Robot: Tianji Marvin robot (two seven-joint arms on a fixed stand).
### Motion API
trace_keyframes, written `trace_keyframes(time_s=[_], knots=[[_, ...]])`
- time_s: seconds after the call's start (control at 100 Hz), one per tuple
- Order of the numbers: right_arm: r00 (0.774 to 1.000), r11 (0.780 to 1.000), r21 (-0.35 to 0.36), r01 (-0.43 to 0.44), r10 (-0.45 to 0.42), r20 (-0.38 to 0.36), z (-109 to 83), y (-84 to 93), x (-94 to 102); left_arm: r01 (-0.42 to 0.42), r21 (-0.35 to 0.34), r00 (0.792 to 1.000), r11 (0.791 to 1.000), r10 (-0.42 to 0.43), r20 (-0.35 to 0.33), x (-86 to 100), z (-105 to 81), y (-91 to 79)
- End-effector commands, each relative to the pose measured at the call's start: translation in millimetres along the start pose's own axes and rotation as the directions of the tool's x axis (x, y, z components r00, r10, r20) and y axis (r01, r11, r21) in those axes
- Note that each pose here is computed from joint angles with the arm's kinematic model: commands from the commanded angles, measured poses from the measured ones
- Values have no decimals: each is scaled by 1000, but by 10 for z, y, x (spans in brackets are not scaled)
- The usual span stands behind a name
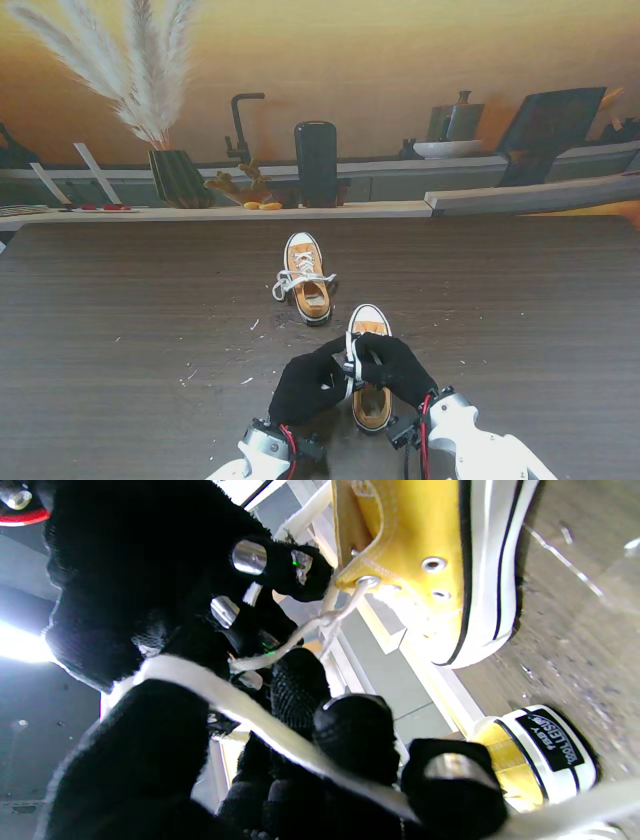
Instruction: Tie the shoelaces into a bow on the shoes
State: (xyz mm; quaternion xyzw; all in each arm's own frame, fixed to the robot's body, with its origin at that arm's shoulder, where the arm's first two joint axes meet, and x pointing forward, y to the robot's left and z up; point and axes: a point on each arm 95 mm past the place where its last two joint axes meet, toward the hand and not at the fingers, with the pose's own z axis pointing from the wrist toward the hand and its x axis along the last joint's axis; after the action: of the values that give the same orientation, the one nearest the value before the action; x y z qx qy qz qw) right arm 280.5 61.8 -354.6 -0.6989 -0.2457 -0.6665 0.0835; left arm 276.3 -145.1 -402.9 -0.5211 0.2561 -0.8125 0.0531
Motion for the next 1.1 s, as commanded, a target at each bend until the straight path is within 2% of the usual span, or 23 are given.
trace_keyframes(time_s=[0.0, 0.42, 0.8, 1.09], knots=[[1000, 1000, -3, 4, -5, -9, -2, -19, 38, 0, -20, 1000, 1000, 0, -7, 16, -20, 8], [999, 996, -72, 51, -52, -4, -2, -21, 6, 15, -45, 1000, 999, -16, -5, 11, -61, -33], [995, 992, -68, 104, -103, 9, -19, 12, -24, 17, -32, 1000, 999, -17, 5, -6, -68, -23], [995, 995, -13, 98, -97, 28, -26, 7, -29, 29, -9, 1000, 1000, -29, 4, -6, -52, 8]])
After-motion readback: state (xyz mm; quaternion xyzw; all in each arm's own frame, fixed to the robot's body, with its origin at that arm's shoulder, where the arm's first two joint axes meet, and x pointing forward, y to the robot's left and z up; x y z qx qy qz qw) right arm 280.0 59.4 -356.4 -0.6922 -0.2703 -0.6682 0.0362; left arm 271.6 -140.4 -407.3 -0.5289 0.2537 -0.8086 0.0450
